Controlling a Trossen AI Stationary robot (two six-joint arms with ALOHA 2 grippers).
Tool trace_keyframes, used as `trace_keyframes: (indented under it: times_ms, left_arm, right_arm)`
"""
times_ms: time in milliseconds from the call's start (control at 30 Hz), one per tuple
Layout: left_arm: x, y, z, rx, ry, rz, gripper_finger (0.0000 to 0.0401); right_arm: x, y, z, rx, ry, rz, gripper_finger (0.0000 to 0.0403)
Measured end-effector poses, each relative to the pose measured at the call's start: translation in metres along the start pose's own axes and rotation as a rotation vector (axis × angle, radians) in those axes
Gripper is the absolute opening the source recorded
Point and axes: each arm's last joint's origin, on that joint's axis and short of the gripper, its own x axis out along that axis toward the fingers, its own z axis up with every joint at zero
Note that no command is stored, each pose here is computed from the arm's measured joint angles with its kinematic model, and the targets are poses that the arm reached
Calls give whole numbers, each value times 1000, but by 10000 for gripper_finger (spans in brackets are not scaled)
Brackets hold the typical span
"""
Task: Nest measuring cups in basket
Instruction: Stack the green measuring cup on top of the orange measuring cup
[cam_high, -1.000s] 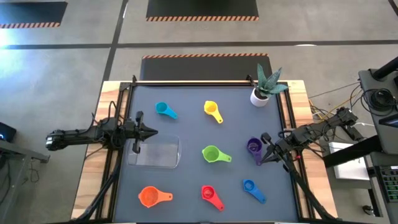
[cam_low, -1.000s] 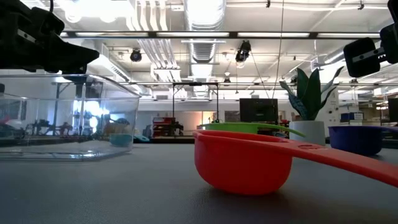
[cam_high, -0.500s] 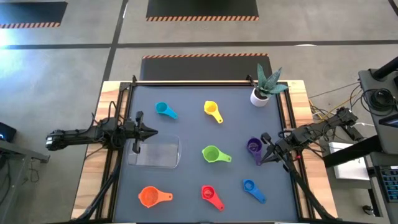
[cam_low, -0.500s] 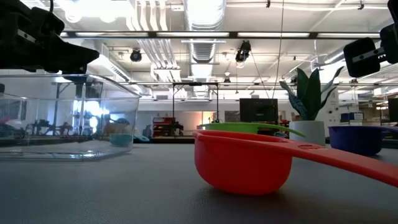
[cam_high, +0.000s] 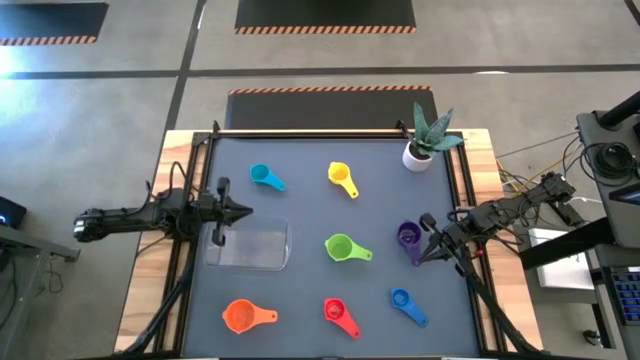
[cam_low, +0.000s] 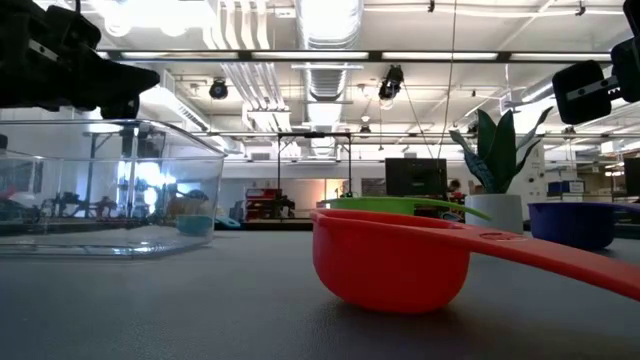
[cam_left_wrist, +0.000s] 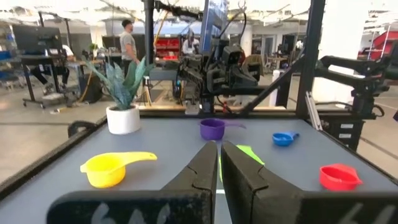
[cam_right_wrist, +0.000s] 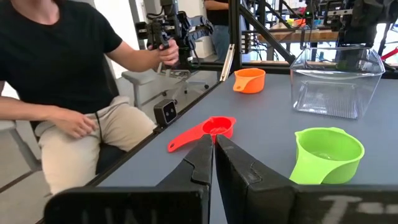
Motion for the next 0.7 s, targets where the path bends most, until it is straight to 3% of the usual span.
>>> trace_keyframes:
  times_ms: [167, 333, 700]
  left_arm:
    - [2, 0, 5, 30, 7, 1, 7]
    - [8, 0, 39, 85, 2, 2, 24]
    - [65, 4, 65, 134, 284, -21, 97]
  right_arm:
    - [0, 0, 0, 0, 0, 0, 9]
    - [0, 0, 0, 0, 0, 0, 9]
    - [0, 0, 0, 0, 3, 0, 9]
